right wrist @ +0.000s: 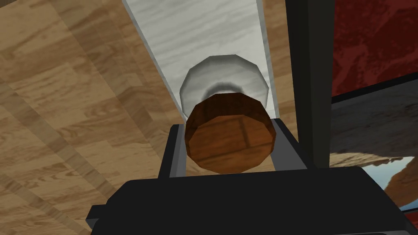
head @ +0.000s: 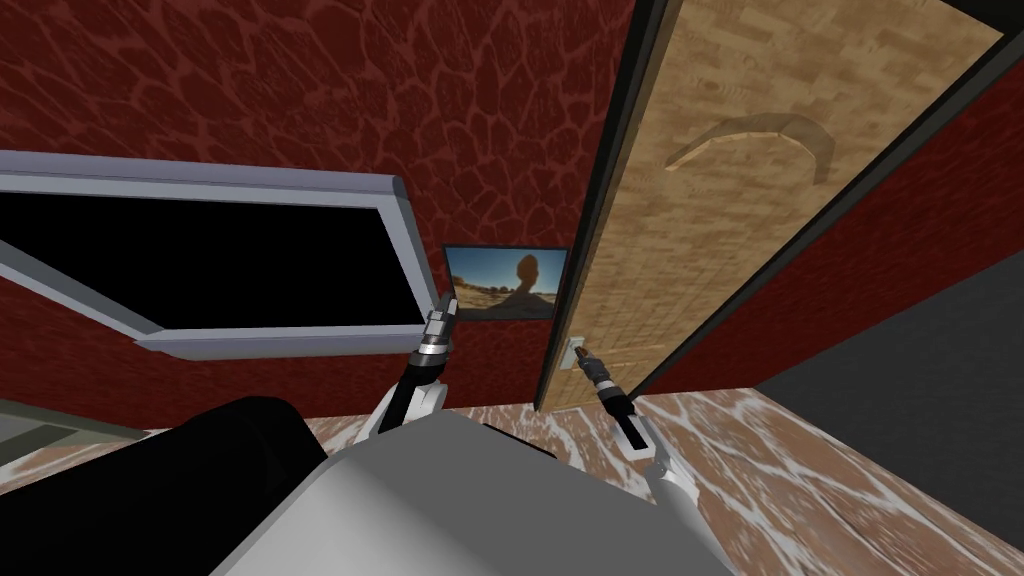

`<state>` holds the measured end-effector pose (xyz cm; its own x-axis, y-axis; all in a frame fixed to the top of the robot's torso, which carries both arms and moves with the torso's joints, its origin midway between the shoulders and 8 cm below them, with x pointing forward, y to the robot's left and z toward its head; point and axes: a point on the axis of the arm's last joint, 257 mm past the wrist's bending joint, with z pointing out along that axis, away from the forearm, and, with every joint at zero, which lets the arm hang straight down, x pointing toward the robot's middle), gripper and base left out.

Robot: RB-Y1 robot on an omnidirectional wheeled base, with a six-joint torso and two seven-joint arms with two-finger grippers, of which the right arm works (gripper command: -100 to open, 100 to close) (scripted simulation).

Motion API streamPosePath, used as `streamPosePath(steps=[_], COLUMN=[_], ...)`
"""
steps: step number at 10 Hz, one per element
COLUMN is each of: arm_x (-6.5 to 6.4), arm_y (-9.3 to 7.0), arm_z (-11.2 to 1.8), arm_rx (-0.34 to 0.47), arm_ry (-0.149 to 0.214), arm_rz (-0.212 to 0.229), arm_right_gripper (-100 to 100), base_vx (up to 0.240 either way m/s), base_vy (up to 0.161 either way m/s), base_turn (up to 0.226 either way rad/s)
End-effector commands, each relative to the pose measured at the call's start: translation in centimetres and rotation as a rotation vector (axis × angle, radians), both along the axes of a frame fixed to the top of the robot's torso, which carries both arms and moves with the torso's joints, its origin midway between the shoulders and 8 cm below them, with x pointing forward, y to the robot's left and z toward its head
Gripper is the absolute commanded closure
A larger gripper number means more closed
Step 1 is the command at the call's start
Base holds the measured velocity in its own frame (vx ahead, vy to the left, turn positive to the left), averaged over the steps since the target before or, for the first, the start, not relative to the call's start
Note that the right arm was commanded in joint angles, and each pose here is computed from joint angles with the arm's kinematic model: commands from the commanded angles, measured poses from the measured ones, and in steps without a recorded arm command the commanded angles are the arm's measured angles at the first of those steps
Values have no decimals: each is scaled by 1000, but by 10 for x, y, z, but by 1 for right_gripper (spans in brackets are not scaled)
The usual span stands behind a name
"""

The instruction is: Pull the door open

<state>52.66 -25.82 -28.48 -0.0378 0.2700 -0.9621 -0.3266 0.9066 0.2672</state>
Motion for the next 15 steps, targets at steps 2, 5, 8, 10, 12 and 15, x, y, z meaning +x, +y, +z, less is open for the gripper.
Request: streamPosePath(steps=[2,5,8,10,12,15], arm_x=[3,7,11,14,17,21], arm_y=[4,7,9,11,13,15], arm_z=[6,11,17,20,23,26], arm_rx=[110,243,398,505,618,794], arm_ry=[10,28,49,64,80,107], arm_rz=[-3,-12,-19,-23,-26,-28], arm_right_gripper=[100,100,100,100,100,100], base_vx=[-81,-83,-105,-85,-91,-97], base_vy=[-73,-79,-96,-82,-94,-87], base_turn=[69,83,90,85,105,99])
